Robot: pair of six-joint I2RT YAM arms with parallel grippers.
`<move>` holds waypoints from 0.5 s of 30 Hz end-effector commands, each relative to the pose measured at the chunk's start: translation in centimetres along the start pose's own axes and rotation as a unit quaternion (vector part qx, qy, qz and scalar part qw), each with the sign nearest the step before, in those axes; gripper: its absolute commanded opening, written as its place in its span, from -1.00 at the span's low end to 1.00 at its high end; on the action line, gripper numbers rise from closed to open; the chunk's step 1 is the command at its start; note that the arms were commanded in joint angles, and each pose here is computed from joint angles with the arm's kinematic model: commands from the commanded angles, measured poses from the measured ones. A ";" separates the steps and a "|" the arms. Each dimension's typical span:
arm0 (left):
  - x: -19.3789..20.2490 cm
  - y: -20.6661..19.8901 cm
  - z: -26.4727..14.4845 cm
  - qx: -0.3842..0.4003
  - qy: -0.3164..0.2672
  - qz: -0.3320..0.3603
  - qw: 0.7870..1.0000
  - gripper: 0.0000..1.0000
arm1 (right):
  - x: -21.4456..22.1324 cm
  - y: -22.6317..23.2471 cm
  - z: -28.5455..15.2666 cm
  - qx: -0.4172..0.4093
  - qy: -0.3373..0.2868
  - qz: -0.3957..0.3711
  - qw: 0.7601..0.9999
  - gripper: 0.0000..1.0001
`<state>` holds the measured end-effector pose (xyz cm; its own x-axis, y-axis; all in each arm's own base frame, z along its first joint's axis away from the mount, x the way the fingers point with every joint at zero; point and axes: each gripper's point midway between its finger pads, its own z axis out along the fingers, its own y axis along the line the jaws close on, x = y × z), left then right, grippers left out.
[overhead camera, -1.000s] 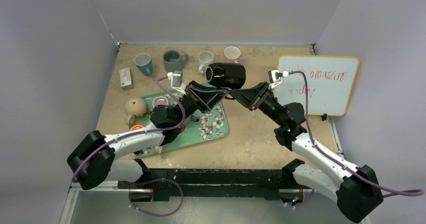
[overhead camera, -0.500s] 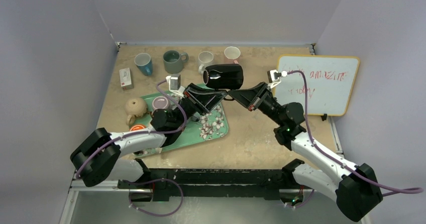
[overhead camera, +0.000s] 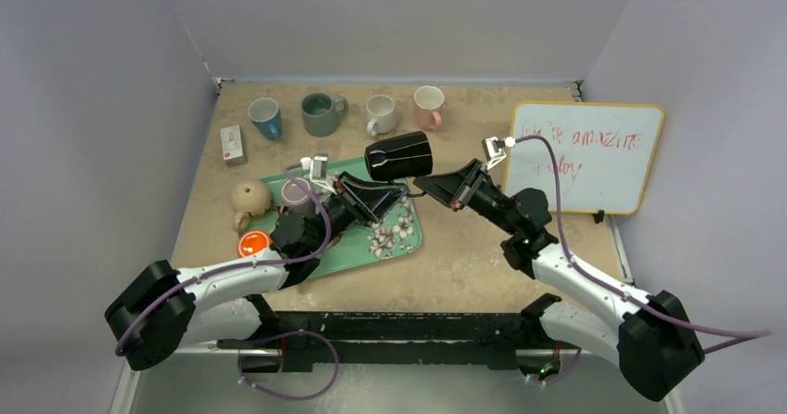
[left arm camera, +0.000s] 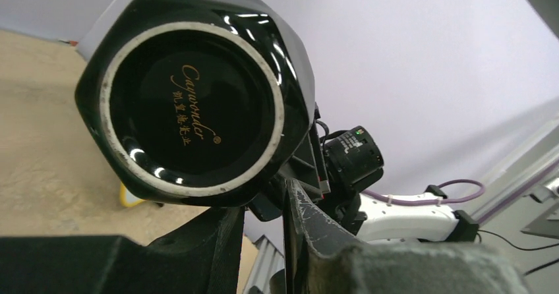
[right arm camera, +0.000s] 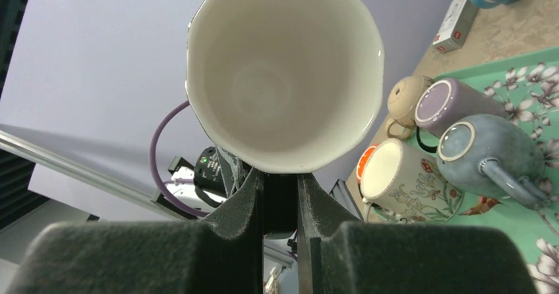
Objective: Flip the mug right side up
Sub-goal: Turn over the cup on the tray.
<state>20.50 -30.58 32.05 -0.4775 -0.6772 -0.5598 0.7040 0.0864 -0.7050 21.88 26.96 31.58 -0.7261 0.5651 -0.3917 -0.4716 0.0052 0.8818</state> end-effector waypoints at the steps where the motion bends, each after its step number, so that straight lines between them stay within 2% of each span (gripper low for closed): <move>1: 0.5 1.9 -0.5 -0.043 0.015 0.037 0.998 -0.51 | -2.6 5.0 -0.2 -0.096 -0.057 -0.031 0.993 -1.00; 8: 0.9 3.3 -1.1 -0.084 0.030 0.045 0.995 -0.29 | -2.1 3.1 -0.4 -0.079 -0.054 -0.012 0.995 -1.00; 15: 2.3 4.9 -1.4 -0.122 0.068 0.047 0.989 0.12 | -2.4 1.8 -0.2 -0.063 -0.065 0.011 0.996 -1.00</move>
<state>21.73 -30.51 27.37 -0.4937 -0.5912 -0.6377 0.6197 0.2752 -0.7350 23.01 26.81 28.34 -0.7451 0.5826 -0.3246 -0.3880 0.0172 0.9215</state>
